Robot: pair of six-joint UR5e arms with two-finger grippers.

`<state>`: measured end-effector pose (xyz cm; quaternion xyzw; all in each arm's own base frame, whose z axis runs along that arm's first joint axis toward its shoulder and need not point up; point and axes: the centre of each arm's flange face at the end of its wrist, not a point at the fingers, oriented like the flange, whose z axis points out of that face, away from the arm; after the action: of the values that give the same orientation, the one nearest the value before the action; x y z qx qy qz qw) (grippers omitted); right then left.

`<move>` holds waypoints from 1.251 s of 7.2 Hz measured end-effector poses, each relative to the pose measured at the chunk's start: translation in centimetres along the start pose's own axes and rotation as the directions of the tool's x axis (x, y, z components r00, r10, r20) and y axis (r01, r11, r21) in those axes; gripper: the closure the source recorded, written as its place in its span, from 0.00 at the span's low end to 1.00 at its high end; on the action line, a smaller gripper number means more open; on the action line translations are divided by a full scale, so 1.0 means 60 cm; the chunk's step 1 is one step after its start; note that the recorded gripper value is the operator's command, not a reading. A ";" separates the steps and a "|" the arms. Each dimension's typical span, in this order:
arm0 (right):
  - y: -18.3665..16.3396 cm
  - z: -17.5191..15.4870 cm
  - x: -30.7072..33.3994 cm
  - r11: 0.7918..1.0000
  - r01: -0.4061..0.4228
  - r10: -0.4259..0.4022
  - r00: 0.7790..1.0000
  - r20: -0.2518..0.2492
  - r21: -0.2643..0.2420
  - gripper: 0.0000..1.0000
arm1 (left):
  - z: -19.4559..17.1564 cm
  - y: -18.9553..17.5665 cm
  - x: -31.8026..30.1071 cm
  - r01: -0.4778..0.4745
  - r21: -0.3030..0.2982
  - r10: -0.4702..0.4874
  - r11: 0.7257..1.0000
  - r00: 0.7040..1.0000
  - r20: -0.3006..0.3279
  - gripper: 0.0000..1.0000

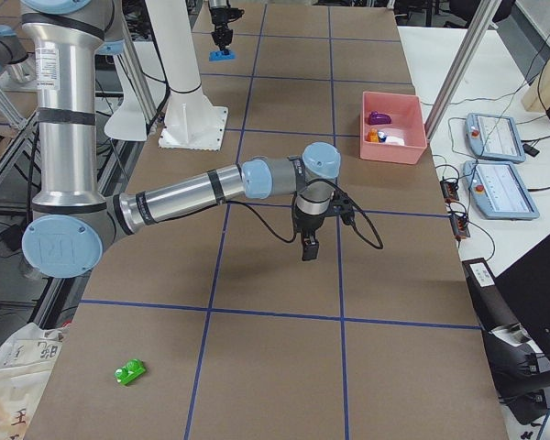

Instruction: Put all blocks into box

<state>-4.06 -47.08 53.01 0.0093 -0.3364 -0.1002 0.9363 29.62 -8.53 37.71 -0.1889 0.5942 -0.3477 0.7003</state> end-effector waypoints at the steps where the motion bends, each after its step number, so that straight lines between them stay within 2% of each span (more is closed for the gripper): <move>1: 0.005 0.004 0.004 1.000 -0.004 0.004 1.000 -0.001 -0.006 0.00 | 0.005 0.005 0.020 0.015 -0.004 -0.015 1.000 0.999 -0.043 1.00; 3: 0.022 0.017 0.016 0.999 -0.022 0.021 1.000 -0.009 -0.024 0.00 | 0.007 -0.006 0.062 0.050 0.017 -0.047 0.999 0.990 -0.129 1.00; 5: 0.076 0.040 0.039 1.000 -0.018 0.017 1.000 -0.012 -0.025 0.00 | -0.001 -0.028 0.087 0.062 0.035 -0.055 0.997 0.986 -0.158 1.00; 7: 0.189 0.085 0.084 0.999 0.033 -0.033 0.999 -0.017 0.009 0.00 | -0.006 -0.048 0.107 0.052 0.029 -0.047 0.998 0.987 -0.156 1.00; 8: 0.251 0.108 0.108 0.996 0.086 -0.086 0.996 -0.029 -0.001 0.00 | -0.006 -0.053 0.113 0.037 0.032 -0.031 0.999 0.986 -0.161 1.00; 9: 0.307 0.127 0.130 0.987 0.155 -0.157 0.987 -0.043 -0.033 0.00 | -0.008 -0.058 0.120 0.025 0.039 -0.018 0.999 0.985 -0.173 1.00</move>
<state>0.36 -30.17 65.38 0.0241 -0.3119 -0.1779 0.9330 28.61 -15.97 34.88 -0.1499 0.6434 -0.3825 0.6460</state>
